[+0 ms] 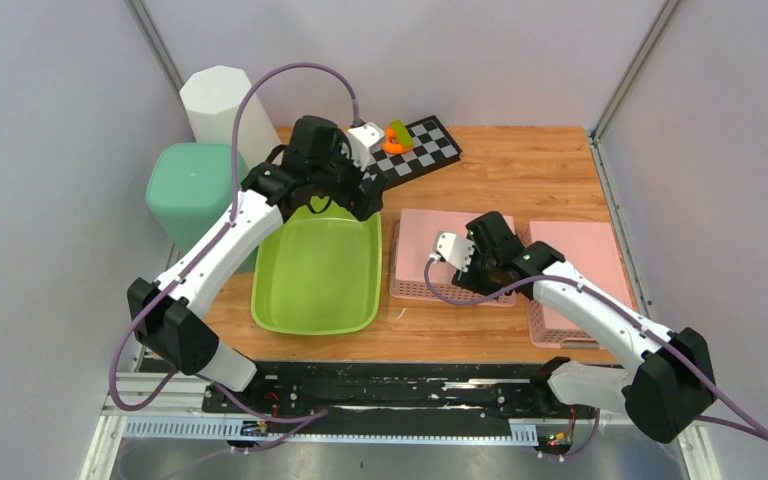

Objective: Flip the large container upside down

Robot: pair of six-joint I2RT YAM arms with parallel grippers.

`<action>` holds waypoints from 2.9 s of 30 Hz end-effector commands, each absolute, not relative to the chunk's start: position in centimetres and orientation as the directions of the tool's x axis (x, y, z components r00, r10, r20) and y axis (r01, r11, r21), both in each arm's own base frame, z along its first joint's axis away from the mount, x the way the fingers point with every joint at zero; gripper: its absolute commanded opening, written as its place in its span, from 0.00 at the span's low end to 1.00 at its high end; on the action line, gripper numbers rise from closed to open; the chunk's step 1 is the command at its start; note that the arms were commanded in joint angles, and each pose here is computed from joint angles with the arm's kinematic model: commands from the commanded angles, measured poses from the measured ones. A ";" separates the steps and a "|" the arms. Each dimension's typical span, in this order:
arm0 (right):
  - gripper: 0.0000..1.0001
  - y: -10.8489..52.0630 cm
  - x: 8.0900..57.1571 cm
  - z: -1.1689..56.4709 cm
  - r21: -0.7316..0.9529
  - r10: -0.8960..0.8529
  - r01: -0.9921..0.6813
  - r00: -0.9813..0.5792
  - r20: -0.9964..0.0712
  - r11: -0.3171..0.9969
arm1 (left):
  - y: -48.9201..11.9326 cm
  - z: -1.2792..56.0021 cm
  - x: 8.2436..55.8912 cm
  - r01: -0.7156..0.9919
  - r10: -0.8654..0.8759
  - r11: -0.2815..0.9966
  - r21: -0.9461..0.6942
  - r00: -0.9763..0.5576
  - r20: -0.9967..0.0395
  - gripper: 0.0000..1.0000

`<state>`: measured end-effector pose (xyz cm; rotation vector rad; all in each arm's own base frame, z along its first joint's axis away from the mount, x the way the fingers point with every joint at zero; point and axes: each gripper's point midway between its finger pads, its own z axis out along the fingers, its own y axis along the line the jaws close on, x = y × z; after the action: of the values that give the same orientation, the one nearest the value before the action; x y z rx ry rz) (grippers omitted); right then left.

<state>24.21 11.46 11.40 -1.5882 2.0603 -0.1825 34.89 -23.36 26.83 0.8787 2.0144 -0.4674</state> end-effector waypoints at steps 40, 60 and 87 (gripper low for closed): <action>0.66 5.5 40.1 11.5 -0.541 -0.784 -0.571 -0.503 -0.364 0.618 | -27.7 16.4 33.0 0.858 0.689 0.506 0.085 -0.344 -0.638 1.00; 0.66 22.0 33.5 18.8 -0.270 -0.679 -0.786 -0.243 -0.693 0.557 | -20.9 29.2 34.7 0.711 0.416 0.698 0.082 -0.310 -0.855 1.00; 0.66 27.7 36.1 9.5 -0.359 -0.811 -0.767 -0.341 -0.475 0.532 | -12.8 26.4 32.2 0.616 0.417 0.778 0.125 -0.358 -0.835 1.00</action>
<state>35.08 29.02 10.28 -1.2879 2.1287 0.0463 32.41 -12.89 26.07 0.7707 2.0331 -0.2561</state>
